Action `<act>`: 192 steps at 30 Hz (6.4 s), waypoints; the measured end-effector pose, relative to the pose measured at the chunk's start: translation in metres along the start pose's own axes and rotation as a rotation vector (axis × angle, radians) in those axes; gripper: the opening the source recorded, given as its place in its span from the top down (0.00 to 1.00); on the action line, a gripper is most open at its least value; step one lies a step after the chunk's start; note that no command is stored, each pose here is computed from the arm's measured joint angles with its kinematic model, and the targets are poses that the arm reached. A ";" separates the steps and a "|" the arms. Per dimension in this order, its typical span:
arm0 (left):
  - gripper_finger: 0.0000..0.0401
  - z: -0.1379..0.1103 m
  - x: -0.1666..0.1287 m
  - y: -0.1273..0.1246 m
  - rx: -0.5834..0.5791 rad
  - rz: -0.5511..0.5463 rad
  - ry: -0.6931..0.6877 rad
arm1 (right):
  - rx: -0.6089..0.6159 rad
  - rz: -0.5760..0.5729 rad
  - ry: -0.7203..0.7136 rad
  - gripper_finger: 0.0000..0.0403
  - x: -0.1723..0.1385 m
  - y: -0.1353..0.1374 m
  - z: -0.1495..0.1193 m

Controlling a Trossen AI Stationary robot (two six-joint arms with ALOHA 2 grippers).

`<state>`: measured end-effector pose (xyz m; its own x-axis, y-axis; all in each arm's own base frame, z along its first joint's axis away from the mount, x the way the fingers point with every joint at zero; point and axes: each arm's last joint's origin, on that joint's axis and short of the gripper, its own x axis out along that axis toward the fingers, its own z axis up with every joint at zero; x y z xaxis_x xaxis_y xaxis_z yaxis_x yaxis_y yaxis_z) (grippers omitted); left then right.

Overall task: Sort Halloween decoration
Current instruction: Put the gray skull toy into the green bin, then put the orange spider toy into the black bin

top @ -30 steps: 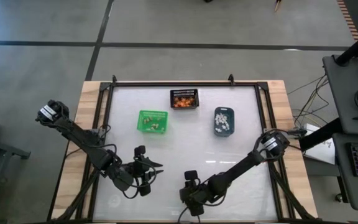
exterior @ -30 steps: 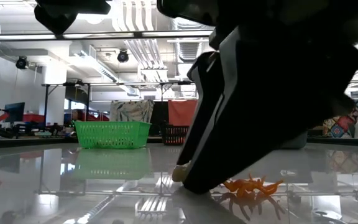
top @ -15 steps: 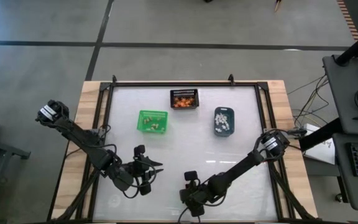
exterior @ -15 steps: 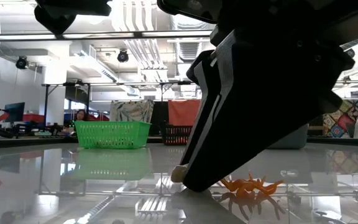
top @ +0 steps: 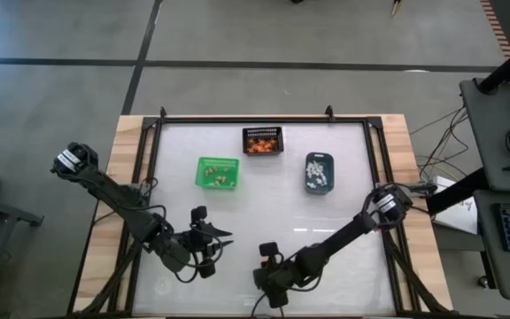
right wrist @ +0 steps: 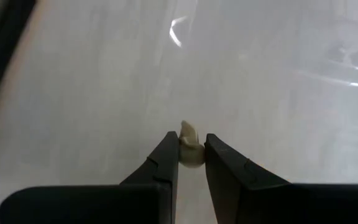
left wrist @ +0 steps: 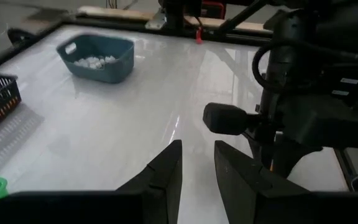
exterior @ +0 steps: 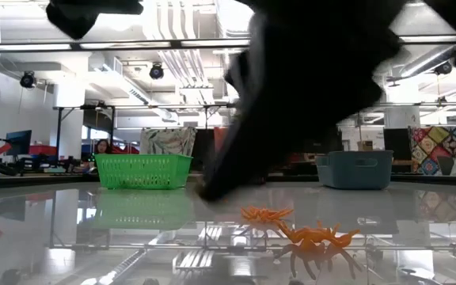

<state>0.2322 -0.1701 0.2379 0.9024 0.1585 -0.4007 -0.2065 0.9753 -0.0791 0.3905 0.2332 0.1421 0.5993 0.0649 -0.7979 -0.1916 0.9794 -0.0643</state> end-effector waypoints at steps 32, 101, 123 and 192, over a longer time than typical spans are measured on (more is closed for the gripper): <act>0.81 0.041 -0.065 0.041 0.270 0.207 -0.116 | 0.303 -0.359 -0.356 0.88 -0.012 -0.295 0.043; 0.81 -0.029 0.040 -0.022 0.269 -0.143 0.133 | 0.182 -0.237 -0.391 0.67 -0.153 -0.048 0.007; 0.81 -0.045 0.104 -0.026 0.328 -0.340 0.042 | 0.269 -0.164 -0.635 0.68 -0.180 -0.068 -0.081; 0.85 -0.085 0.173 -0.014 0.417 -0.359 0.163 | 0.174 -0.084 -0.840 0.67 -0.172 -0.075 -0.132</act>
<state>0.3590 -0.1695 0.0924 0.8116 -0.1877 -0.5533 0.2989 0.9471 0.1171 0.1992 0.1233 0.2046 0.9957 0.0438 -0.0822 -0.0403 0.9982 0.0438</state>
